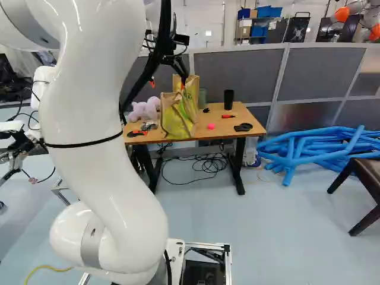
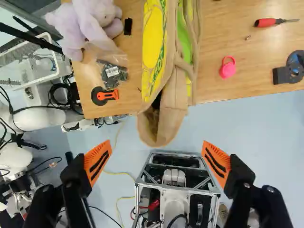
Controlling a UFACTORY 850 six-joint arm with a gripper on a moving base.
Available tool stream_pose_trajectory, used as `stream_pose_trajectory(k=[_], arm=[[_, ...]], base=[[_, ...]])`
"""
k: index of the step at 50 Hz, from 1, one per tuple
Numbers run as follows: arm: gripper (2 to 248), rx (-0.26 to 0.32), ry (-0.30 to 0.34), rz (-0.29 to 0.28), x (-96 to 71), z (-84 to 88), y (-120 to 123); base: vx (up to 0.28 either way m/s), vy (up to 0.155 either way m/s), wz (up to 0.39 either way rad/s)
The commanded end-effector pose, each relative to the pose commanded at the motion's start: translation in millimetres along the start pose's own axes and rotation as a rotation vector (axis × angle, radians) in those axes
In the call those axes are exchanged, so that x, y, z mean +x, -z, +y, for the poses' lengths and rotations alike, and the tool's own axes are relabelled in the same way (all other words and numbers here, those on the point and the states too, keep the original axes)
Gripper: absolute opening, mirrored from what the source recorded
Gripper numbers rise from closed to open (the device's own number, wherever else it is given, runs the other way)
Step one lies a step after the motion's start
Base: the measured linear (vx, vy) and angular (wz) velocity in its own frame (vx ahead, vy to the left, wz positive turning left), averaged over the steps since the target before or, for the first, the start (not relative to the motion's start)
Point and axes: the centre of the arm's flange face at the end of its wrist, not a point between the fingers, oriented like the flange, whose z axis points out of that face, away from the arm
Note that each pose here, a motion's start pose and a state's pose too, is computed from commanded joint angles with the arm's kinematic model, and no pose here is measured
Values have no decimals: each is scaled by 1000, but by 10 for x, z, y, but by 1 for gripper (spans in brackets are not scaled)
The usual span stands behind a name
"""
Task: Pick up the bag on the ground and place it on the table
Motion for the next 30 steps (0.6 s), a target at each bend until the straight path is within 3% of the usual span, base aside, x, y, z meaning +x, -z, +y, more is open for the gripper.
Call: stream_pose_trajectory(k=[30], arm=[[247, 0, 0, 0, 0, 0, 0]], base=[[-122, 0, 5]])
